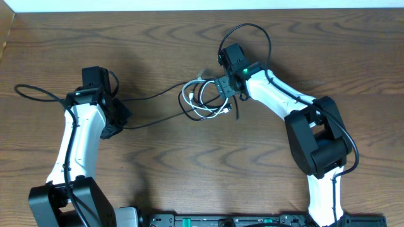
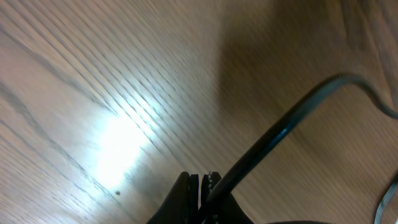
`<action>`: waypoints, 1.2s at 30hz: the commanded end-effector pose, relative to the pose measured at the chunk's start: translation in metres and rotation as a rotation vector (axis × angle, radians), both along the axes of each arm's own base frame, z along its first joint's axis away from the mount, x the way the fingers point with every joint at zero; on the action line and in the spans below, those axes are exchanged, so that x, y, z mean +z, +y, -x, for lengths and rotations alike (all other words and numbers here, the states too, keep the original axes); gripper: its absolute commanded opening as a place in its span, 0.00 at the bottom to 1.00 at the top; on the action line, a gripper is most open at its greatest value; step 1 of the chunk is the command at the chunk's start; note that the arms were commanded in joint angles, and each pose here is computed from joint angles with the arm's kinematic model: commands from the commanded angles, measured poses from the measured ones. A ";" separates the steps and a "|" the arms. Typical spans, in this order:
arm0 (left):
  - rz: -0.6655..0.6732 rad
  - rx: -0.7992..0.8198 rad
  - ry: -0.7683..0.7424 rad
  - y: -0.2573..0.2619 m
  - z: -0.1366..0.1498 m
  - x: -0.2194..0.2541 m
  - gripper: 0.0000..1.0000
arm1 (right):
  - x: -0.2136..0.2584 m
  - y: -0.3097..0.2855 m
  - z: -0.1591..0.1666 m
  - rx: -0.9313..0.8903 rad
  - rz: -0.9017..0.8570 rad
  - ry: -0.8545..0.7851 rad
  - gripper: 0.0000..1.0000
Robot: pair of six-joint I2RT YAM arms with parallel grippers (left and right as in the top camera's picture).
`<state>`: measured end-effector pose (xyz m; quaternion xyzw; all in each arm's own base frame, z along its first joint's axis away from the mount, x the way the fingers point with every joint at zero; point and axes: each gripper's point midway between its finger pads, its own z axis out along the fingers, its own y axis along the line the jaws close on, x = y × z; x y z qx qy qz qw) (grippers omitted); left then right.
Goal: Untangle cables
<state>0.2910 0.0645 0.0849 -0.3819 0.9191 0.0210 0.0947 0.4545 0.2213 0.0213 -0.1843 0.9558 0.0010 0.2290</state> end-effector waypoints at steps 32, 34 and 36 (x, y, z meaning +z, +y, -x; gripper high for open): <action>0.099 0.037 0.004 -0.005 0.006 -0.015 0.08 | -0.007 -0.011 0.001 -0.012 -0.208 0.132 0.17; 0.127 0.032 0.008 -0.010 0.005 -0.017 0.08 | -0.007 -0.012 0.001 -0.014 -0.206 0.131 0.13; 0.145 0.024 0.013 -0.013 0.004 -0.020 0.08 | -0.008 -0.016 0.000 -0.023 -0.185 0.124 0.07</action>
